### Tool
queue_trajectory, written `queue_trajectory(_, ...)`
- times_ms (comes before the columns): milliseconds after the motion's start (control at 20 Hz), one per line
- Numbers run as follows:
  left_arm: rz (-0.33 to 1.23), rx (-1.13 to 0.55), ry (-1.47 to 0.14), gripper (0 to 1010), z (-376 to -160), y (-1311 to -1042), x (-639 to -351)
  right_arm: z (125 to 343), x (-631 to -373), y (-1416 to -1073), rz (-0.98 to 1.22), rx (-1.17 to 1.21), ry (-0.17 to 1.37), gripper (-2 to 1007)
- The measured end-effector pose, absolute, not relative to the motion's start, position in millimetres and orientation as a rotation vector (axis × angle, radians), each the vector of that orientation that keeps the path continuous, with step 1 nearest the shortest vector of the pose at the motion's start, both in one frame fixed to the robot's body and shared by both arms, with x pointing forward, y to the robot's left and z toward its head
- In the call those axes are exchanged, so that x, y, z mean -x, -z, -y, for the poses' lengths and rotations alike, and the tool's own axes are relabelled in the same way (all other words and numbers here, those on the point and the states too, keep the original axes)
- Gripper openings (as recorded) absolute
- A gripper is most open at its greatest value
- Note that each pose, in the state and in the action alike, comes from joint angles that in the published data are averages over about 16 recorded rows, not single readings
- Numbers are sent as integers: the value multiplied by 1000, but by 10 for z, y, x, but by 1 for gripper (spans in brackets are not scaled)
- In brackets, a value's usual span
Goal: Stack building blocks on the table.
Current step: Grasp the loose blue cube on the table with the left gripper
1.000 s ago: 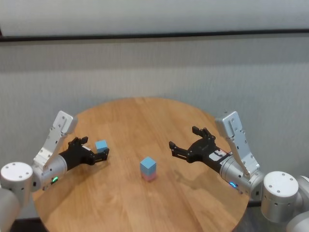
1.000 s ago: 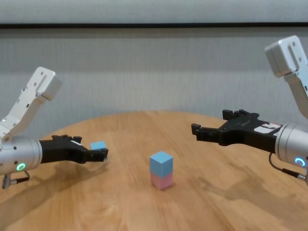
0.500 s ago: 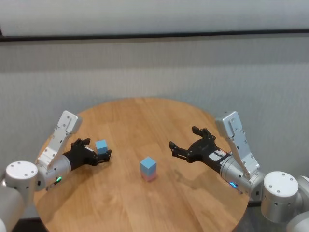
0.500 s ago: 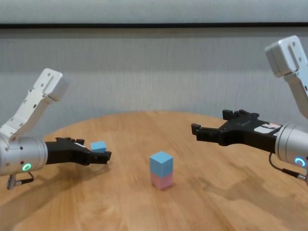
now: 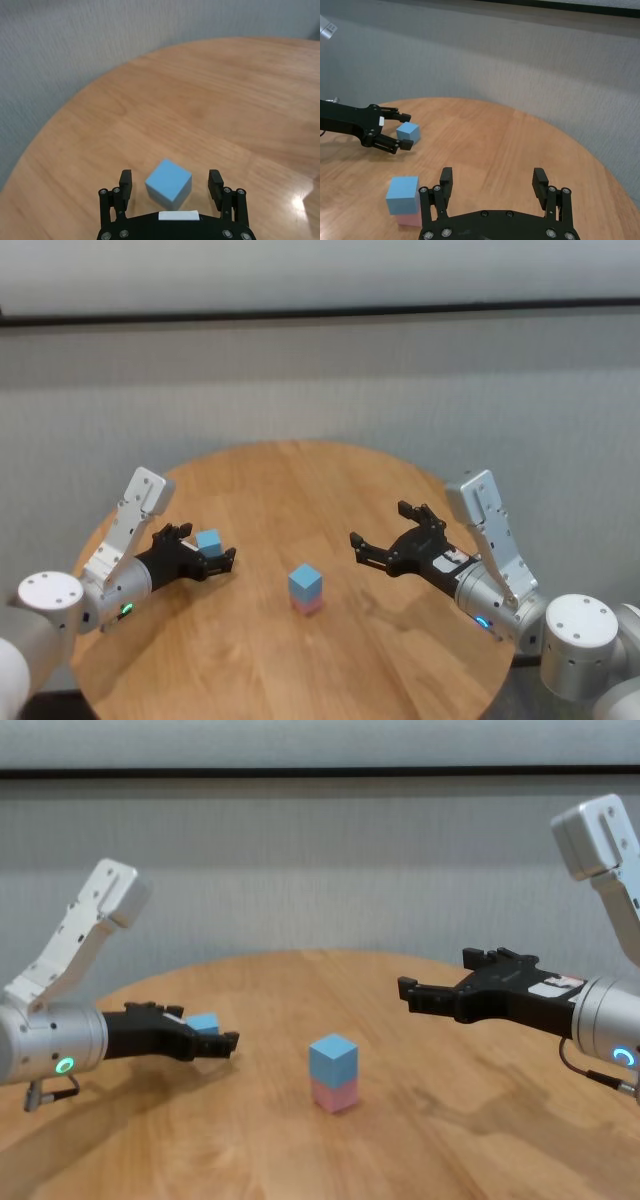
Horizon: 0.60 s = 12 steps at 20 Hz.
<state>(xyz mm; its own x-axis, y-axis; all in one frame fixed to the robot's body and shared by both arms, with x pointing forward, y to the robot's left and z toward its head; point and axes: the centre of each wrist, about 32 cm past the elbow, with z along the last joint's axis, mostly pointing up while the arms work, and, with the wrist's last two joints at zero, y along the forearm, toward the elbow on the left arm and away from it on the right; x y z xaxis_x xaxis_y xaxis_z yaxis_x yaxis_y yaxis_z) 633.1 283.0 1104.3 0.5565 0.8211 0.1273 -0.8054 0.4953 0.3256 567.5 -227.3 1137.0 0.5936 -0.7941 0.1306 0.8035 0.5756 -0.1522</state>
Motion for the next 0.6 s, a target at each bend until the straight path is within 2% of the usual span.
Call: queue_trajectory(600,-48,-370,-986,998,-2833,-11036,-6327,2273,-5675,-11370,50,203,936,1005)
